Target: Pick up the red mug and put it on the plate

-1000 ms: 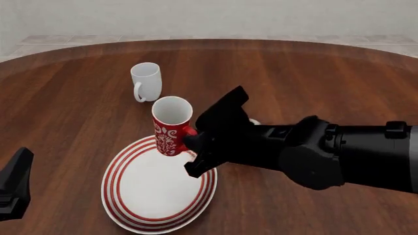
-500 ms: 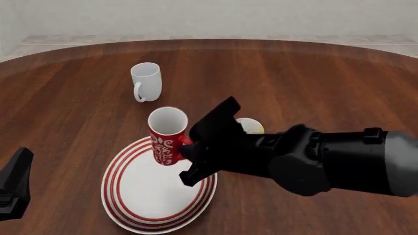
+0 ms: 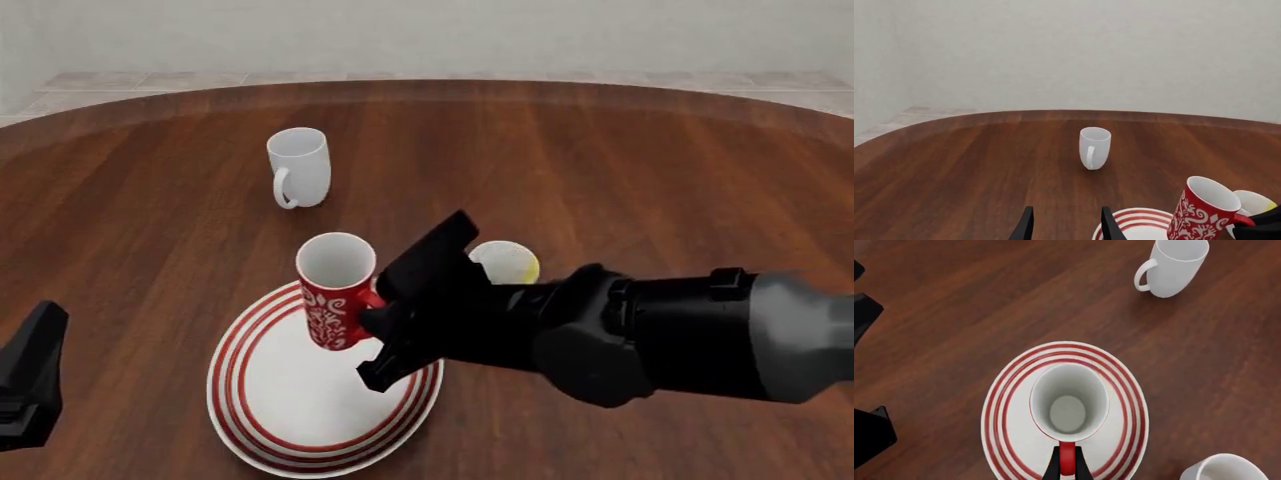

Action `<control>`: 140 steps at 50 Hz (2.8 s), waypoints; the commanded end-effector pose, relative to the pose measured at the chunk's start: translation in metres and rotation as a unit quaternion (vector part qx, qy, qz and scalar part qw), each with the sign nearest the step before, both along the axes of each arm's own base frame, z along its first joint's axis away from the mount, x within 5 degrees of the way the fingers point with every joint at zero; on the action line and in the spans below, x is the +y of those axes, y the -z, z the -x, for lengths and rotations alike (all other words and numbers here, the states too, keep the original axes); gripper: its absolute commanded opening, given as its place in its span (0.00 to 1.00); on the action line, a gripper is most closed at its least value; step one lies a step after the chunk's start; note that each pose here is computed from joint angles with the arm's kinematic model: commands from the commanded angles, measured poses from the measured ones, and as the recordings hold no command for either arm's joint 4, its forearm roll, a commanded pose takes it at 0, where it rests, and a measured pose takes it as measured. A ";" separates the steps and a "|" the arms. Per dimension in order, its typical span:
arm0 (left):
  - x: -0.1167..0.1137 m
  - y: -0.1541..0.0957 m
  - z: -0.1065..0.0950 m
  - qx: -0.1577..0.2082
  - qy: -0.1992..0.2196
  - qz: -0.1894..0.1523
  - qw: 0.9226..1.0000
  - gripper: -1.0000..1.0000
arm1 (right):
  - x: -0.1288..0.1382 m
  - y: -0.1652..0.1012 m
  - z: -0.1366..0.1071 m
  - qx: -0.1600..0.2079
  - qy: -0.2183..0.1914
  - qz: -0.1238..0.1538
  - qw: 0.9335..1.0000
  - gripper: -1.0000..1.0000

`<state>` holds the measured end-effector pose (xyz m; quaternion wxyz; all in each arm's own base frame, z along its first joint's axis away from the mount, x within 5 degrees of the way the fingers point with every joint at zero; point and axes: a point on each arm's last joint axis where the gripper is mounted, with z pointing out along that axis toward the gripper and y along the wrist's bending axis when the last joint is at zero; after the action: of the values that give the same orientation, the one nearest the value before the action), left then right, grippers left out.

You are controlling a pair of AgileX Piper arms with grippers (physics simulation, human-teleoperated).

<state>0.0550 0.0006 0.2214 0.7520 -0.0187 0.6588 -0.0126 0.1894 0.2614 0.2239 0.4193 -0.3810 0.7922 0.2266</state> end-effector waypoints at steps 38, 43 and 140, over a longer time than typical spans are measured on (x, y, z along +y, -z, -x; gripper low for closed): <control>0.000 0.001 0.000 -0.002 0.000 0.003 1.000 1.00 | 0.006 0.021 0.003 0.028 0.008 -0.007 1.000 0.00; 0.000 -0.003 0.000 -0.002 0.000 0.002 1.000 1.00 | 0.005 0.021 0.002 0.027 0.010 -0.006 1.000 0.00; 0.000 -0.003 0.000 -0.005 -0.001 0.007 1.000 1.00 | 0.013 0.039 -0.002 0.037 0.006 0.017 0.999 0.00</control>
<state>0.0548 0.0008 0.2223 0.7546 -0.0237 0.6555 -0.0166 0.1916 0.2731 0.1834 0.3832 -0.3754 0.8140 0.2228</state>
